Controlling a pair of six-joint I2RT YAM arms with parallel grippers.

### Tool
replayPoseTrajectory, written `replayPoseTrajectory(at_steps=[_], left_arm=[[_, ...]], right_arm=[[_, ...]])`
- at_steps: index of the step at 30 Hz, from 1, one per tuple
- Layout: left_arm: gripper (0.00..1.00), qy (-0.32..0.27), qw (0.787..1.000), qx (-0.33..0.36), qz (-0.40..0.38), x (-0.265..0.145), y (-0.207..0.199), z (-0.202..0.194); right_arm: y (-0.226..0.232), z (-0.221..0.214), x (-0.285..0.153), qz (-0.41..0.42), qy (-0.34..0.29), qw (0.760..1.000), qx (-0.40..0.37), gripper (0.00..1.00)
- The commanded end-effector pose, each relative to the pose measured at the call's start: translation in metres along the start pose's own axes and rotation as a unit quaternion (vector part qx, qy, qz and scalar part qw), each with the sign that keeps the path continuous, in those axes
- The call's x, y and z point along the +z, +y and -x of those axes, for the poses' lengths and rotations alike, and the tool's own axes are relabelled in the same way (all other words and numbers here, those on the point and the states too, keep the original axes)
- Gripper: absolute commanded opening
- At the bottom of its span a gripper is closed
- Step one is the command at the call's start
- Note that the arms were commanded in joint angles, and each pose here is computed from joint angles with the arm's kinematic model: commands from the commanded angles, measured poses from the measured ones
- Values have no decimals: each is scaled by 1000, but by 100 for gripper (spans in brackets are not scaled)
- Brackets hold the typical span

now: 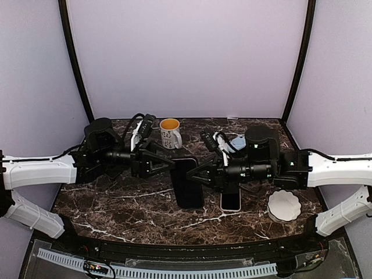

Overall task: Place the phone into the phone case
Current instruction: Place the phone with the phone case at the center of the board.

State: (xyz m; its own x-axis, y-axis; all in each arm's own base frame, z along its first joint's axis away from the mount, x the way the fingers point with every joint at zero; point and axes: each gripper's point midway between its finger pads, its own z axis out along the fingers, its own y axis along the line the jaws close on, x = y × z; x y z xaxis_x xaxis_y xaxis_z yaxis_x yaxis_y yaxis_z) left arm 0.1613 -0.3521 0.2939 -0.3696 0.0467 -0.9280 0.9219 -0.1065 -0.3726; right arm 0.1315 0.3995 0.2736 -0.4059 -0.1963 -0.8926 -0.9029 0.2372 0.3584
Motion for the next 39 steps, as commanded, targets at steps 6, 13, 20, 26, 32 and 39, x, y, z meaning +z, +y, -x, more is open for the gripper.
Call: replayPoseTrajectory(at_steps=[6,13,20,26,32,39], left_arm=[[86,-16,944,-97,315,-59,128,15],[86,11,925,-113,362,-69,146,1],[85,15,924,-111,365,-70,147,0],[85,21,926,-120,357,-67,148,-4],[84,28,924,-127,358,-66,151,-7],[84,31,924,-130,357,-65,151,-9]], right_arm=[[-106,-15,-18,-145,-34,972,183,0],[-140,-53,18,-157,23,950,268,0],[-172,-86,30,-167,52,927,331,0],[-198,-125,26,-201,86,907,361,14],[-221,-162,16,-281,145,875,367,27],[-232,-185,2,-346,187,842,370,27]])
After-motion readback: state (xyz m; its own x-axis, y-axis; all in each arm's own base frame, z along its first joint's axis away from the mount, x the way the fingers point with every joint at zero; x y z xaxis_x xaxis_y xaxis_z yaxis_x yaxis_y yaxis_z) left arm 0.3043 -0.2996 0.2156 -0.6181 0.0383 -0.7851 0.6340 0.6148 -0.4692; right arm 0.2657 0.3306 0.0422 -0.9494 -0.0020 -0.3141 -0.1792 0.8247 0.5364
